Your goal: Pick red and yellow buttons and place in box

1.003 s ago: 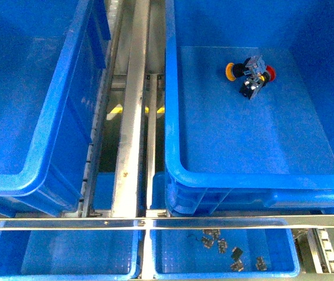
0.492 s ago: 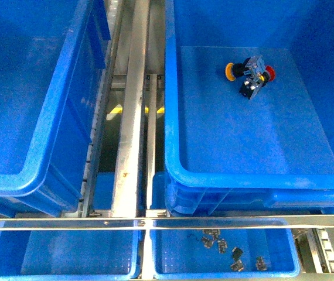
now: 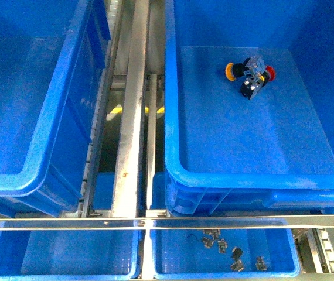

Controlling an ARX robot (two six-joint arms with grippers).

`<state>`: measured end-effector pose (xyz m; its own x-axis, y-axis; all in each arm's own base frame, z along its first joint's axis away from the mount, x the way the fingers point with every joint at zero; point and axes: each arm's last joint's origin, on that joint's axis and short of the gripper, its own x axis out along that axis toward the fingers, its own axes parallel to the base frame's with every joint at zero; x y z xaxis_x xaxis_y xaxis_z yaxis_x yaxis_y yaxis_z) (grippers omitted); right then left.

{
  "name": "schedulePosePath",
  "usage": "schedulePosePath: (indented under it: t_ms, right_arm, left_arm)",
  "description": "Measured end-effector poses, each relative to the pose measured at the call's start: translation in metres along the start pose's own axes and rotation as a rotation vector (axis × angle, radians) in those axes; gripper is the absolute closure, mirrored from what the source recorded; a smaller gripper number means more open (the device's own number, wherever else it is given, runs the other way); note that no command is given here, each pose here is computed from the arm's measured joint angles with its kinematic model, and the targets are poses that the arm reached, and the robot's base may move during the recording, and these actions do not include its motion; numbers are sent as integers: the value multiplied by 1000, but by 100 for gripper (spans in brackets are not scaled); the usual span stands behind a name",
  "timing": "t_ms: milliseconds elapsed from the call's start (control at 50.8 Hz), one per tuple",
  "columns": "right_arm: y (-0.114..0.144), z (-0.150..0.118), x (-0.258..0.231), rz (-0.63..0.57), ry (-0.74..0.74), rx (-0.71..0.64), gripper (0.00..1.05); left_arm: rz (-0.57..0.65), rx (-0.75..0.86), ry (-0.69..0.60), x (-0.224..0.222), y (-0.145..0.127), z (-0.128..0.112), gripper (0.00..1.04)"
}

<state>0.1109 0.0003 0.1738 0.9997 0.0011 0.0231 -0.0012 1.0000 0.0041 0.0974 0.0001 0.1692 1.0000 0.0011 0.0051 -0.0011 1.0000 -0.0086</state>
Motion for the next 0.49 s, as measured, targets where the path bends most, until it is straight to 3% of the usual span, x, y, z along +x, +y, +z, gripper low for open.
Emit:
schedulePosePath:
  t_ms: [413,492]
  right_arm:
    - [0,-2,-14,0,1,-1,101]
    - [0,-3,-14,2,6,-1,101]
  left_arm:
    - [0,3,0,0,0,0,102]
    - [0,4,0,0,0,0,84]
